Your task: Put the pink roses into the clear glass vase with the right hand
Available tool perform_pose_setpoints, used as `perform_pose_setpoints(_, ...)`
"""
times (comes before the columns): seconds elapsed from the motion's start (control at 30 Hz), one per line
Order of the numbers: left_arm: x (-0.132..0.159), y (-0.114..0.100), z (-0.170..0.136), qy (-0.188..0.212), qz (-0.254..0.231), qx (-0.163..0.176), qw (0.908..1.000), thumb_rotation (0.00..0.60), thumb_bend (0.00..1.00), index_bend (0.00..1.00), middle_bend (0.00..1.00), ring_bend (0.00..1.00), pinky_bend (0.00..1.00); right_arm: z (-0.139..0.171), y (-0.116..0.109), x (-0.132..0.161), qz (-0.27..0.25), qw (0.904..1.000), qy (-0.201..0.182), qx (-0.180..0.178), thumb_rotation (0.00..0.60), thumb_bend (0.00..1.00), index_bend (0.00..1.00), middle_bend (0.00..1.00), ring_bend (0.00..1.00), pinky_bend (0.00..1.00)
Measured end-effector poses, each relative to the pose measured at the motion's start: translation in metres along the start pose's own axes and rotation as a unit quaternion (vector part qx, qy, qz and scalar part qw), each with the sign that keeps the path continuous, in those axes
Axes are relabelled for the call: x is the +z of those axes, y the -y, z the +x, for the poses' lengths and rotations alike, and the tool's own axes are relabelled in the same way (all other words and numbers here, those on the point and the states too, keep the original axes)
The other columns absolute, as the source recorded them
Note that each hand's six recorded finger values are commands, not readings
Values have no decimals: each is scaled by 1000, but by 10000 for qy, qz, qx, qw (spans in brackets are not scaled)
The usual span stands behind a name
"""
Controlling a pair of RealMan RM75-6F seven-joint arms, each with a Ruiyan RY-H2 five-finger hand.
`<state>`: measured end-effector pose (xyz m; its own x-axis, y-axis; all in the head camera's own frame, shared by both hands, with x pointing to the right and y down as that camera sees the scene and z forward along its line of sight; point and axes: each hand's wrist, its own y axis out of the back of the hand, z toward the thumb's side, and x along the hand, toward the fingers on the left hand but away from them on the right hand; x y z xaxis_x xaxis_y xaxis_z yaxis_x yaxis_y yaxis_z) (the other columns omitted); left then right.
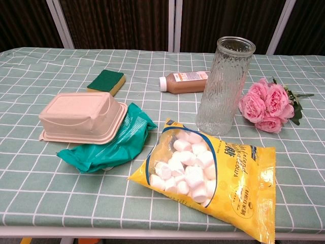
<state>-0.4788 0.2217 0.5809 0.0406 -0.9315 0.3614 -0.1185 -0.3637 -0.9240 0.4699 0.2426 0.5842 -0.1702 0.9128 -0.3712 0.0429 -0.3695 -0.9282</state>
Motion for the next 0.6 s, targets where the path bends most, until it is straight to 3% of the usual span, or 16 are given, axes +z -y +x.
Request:
perform_pose_setpoints(0.37, 2, 0, 1, 49, 10, -23, 10000, 600, 59, 113, 24, 0, 115, -26, -2, 2, 339, 9992, -134, 150, 600, 15, 0, 0, 0, 0)
perform_pose_setpoints(0.6, 0, 0, -1, 47, -5, -61, 10000, 600, 60, 113, 25, 0, 115, -51, 7, 16, 549, 9968, -360, 457, 600, 14, 0, 0, 0, 0)
